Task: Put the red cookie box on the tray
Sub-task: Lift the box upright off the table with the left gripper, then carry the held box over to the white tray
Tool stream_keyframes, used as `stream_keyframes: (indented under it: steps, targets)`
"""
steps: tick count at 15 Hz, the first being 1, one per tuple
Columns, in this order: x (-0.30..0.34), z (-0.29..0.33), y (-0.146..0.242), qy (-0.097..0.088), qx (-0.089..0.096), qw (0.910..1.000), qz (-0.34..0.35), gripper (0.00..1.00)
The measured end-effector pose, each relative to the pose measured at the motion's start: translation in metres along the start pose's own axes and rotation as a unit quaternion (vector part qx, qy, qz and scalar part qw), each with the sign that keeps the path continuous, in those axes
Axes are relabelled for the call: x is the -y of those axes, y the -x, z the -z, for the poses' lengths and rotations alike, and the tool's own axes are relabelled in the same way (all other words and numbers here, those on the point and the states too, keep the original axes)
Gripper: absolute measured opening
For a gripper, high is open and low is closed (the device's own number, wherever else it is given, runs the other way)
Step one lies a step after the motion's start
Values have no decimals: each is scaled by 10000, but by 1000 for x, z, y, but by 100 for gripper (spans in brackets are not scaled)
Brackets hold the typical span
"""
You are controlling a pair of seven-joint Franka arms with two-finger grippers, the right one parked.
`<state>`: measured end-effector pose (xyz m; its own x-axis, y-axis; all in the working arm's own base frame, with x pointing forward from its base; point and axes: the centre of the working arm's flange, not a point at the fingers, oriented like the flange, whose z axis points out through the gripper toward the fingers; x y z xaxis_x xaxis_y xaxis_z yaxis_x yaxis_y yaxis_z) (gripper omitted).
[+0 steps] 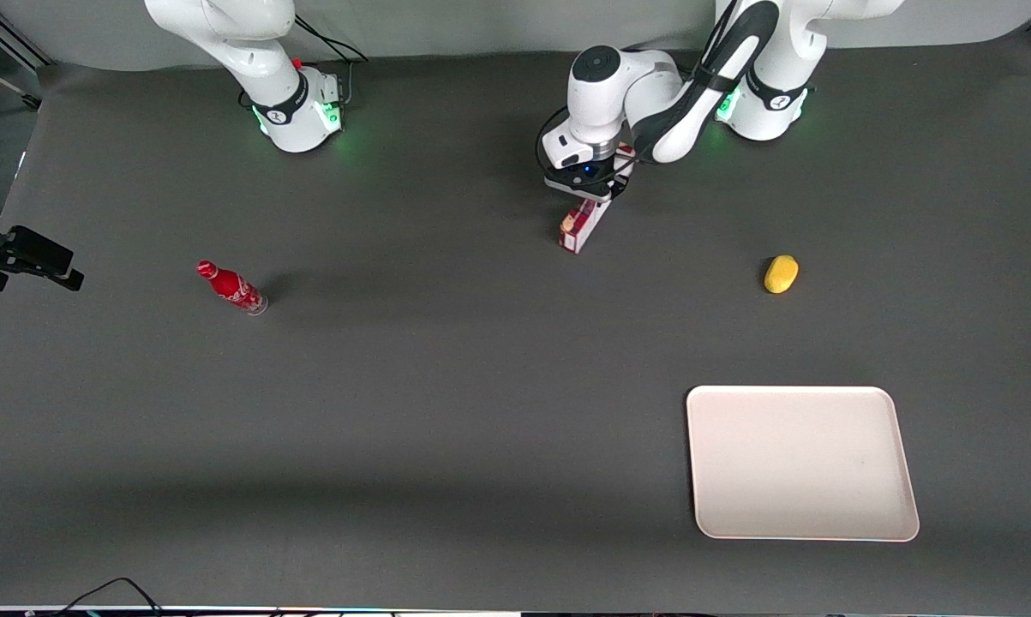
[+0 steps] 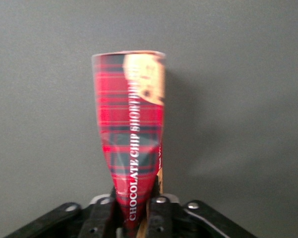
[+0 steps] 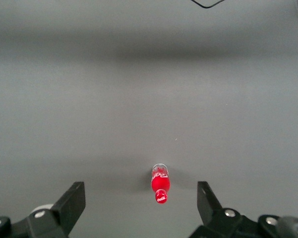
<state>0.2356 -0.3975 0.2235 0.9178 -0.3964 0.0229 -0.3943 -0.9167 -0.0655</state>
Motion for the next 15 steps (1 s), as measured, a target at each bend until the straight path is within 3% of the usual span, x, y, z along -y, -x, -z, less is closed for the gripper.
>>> stream_keyframes:
  steps: [1,3,6,8,11,15]
  targets:
    - [0,1,-1,5,-8,10000,46,17]
    - [3,5,-11,14,-55,9999,161,11]
    - [14,18,-38,-153,39,9985,528,6]
    - [16,43,-66,-160,212,9958,875,6]
    - [33,109,-123,-26,715,9888,1314,6]
    - [122,216,-196,16,842,9752,2046,6]
